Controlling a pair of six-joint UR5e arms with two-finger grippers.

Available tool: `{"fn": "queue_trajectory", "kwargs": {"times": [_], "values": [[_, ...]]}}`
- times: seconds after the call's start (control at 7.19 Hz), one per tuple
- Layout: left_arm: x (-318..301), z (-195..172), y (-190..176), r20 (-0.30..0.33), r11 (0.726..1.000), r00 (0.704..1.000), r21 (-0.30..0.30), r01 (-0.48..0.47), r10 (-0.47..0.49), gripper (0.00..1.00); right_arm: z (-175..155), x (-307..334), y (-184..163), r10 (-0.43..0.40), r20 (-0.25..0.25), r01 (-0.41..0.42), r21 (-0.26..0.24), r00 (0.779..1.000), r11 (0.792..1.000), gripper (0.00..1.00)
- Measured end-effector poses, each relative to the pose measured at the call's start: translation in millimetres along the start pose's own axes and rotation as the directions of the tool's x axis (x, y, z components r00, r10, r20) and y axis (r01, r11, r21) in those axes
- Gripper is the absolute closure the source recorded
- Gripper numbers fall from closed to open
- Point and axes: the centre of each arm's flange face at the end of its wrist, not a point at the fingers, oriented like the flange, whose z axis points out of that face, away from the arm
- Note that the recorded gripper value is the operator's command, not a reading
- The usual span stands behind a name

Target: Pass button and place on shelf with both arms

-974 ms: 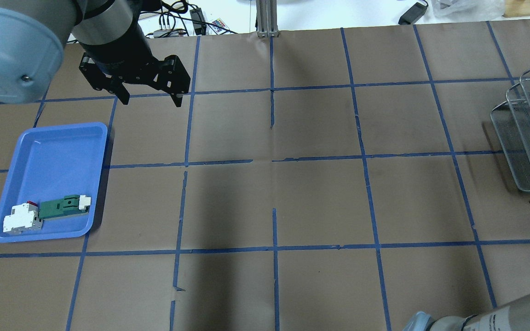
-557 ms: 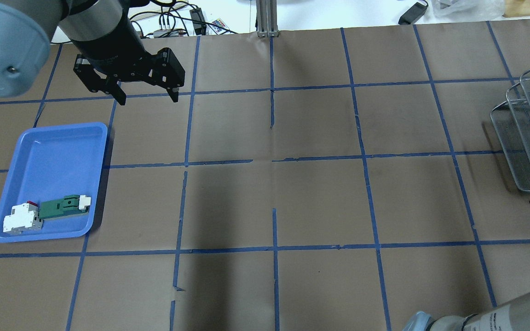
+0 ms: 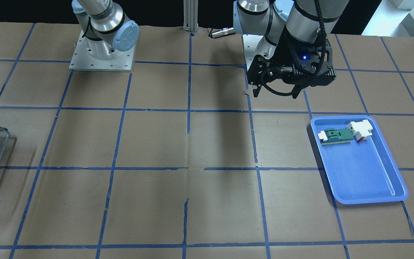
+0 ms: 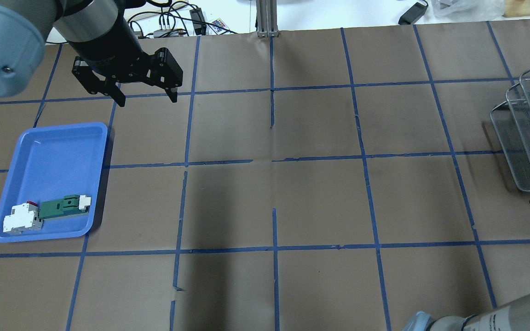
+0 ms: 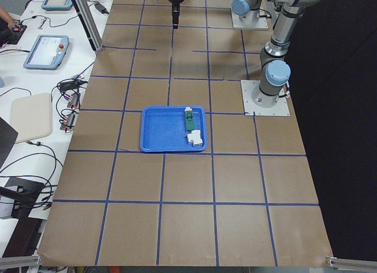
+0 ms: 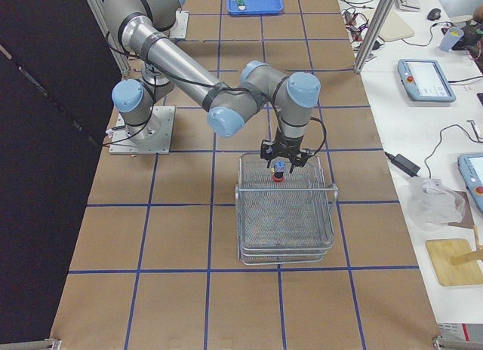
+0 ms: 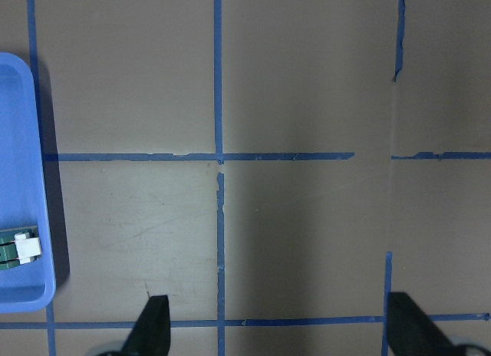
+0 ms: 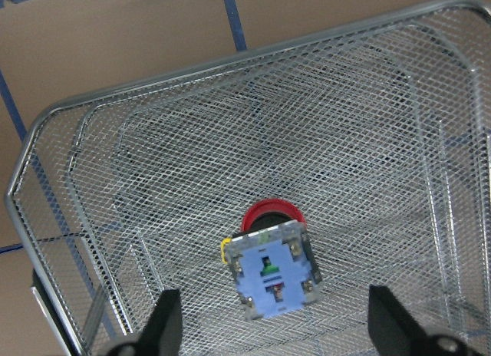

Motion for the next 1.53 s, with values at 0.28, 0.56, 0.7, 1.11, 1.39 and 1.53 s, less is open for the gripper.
{"fn": "queue_trajectory", "kwargs": {"times": [0.28, 0.56, 0.7, 1.11, 1.39, 1.53], "values": [[0, 1, 1, 0.003, 1.000, 1.000, -0.001, -0.003, 0.003, 0.00, -37, -11, -17, 0.030, -0.040, -0.031, -0.008, 0.999, 0.999, 0.13], [0, 2, 2, 0.003, 1.000, 1.000, -0.001, -0.004, 0.004, 0.00, -92, -30, -107, 0.097, -0.074, -0.097, 0.005, 0.993, 0.995, 0.13], [0, 3, 2, 0.003, 1.000, 1.000, -0.002, -0.004, 0.004, 0.00, -116, -48, -173, 0.166, -0.066, -0.164, 0.031, 0.984, 0.986, 0.13], [0, 4, 4, 0.003, 1.000, 1.000, -0.004, -0.005, 0.005, 0.00, -151, -107, -346, 0.410, -0.024, -0.406, 0.108, 0.912, 0.908, 0.00], [-1, 4, 4, 0.005, 1.000, 1.000, -0.004, -0.005, 0.005, 0.00, -161, -131, -398, 0.582, -0.003, -0.576, 0.133, 0.813, 0.806, 0.00], [-1, 4, 5, 0.005, 1.000, 1.000, -0.005, -0.005, 0.005, 0.00, -167, -132, -402, 0.667, 0.005, -0.661, 0.145, 0.745, 0.737, 0.00]]}}
